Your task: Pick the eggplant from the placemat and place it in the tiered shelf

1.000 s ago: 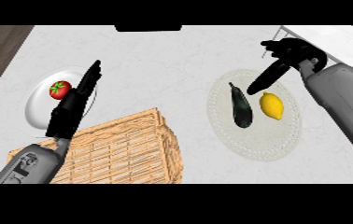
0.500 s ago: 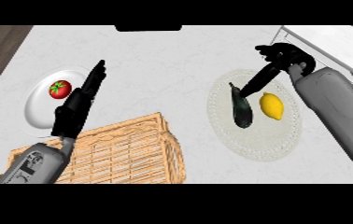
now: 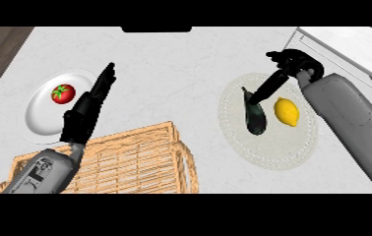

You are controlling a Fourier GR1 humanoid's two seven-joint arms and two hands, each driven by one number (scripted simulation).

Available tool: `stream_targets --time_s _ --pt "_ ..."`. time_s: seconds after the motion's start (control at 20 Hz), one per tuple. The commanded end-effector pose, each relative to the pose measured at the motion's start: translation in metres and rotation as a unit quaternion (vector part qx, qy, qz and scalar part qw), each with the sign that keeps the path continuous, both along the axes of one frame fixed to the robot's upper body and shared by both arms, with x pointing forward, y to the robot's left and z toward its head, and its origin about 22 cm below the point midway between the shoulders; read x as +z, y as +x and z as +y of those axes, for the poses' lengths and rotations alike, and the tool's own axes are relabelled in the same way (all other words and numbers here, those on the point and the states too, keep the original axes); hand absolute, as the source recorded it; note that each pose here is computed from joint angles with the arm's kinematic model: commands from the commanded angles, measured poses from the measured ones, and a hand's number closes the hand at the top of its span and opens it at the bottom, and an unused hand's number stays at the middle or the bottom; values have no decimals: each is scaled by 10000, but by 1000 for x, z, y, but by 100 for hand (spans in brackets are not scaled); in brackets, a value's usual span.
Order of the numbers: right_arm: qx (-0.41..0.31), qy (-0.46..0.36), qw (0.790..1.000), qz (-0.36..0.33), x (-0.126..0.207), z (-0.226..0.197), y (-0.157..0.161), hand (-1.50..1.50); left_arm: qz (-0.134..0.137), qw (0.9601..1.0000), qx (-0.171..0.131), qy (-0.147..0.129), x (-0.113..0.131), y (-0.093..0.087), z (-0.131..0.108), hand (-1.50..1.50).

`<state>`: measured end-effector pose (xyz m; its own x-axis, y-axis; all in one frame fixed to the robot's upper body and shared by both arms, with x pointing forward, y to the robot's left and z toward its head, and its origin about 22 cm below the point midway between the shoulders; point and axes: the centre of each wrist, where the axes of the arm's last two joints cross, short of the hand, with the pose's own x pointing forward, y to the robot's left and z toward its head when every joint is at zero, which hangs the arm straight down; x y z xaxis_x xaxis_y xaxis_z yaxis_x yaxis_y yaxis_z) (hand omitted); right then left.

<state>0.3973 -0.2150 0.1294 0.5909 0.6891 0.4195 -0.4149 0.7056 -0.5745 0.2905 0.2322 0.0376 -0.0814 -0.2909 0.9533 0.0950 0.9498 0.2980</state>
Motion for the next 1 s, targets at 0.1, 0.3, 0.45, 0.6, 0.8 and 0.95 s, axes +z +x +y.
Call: stream_targets --time_s 0.1,0.3,0.45,0.6,0.8,0.95 --pt "19 -144 9994 314 -15 6 -9 -150 277 9991 94 -303 -19 -21 -9 0" --pt "72 -256 9990 347 -25 11 -8 -150 268 9991 73 -311 -19 -22 -21 0" --pt "37 -254 9992 321 -47 9 -10 -150 289 9989 100 -347 -26 -16 -15 0" --pt "42 -334 9986 402 -53 23 -11 -150 324 9990 107 -297 -4 -6 -10 0" --pt "37 -348 9985 423 -56 12 -16 -150 245 9991 79 -335 -25 -14 -5 0" --pt "-44 -376 9982 464 -69 4 -10 -150 254 9989 -36 -384 -7 -16 -17 0"
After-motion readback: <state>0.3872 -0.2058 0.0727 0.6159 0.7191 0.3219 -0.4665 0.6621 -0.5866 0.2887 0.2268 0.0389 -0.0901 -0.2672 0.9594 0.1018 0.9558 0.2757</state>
